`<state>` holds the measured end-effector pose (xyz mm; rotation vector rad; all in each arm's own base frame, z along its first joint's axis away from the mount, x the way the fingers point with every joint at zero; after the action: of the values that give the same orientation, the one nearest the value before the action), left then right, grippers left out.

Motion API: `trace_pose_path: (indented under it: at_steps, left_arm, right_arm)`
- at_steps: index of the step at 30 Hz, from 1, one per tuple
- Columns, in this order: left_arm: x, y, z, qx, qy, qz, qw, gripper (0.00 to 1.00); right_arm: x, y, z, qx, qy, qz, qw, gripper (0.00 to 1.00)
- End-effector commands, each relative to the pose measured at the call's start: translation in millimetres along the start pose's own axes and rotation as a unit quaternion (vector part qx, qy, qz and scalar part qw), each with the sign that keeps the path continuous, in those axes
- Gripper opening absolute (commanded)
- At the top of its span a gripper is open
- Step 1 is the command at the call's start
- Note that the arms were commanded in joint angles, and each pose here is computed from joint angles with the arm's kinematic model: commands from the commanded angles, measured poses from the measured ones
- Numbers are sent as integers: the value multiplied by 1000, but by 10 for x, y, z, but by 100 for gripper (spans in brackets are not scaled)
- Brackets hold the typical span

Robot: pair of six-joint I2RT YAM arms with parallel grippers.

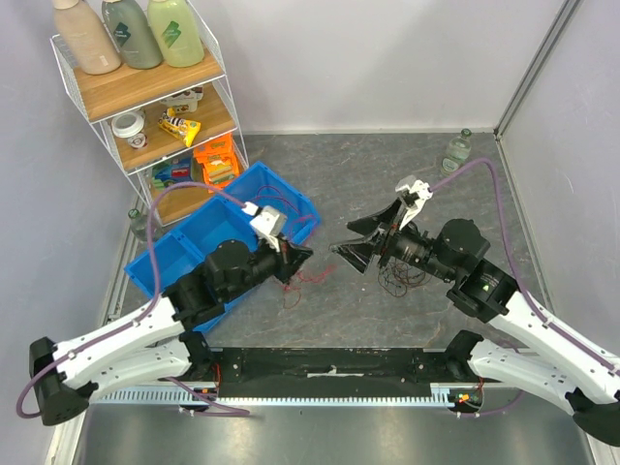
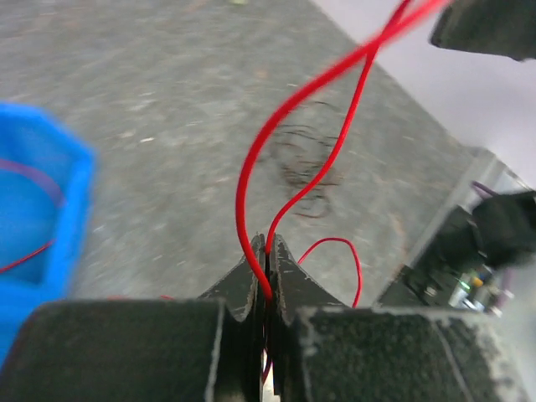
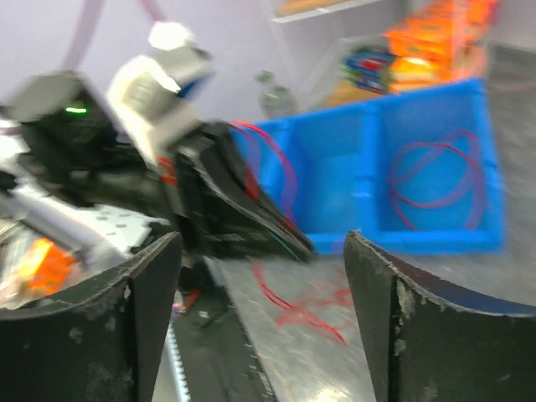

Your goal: Untangle the cables

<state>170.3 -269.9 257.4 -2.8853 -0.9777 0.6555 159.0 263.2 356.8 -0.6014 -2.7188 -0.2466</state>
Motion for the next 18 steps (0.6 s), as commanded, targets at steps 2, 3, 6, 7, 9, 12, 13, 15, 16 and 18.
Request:
trace_pose_path:
  at_steps: [2,3,6,7,9,12,13,15,16,18]
  left_arm:
    - [696,-487,-280,-70,-15,-233,970,2]
    - [730,-547,-356,-86,-12,-245,966,1]
    - [786,-707,-631,-134,-2,-275,952,2]
    - [792,-754,-730,-148,-1,-285,947,2]
    - [811,-830,-913,-174,7,-304,936,2]
    - [870,-925,-1128,-212,24,-335,918,2]
    - [887,-947,-1192,-224,30,-343,912,2]
    - [922,-1004,-1338,-255,31,-358,898,2]
    - [944,-1027,-1393,-265,32,-367,891,2]
    - [992,-1085,-1517,-292,28,-385,875,2]
  right_arm:
    - [-529,-236,18,16,-47,175,983,88]
    - [-539,-262,26,13,-49,178,983,89]
    - [-576,-282,89,16,-46,184,982,88]
    - [-582,-278,100,18,-45,185,981,88]
    - [-581,-240,112,24,-44,182,982,88]
    - [-560,-212,120,28,-42,174,983,88]
    - [-555,-209,140,30,-38,172,984,88]
    - [-558,-230,179,29,-31,172,984,88]
    - [-555,-244,186,26,-29,171,984,88]
    - [-569,-274,202,24,-27,176,984,88]
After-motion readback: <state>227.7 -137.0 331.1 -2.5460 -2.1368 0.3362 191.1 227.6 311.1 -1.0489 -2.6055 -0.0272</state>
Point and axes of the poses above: each gripper's point midway between its finger pads, its own y axis out along the fingers, its own x axis along the line the jaws close on, z = x × y, the point moved 2 cm from there along -y, back along the fingers, and after that the axes turned 3 degrees about -y, right-handed, at the moved point
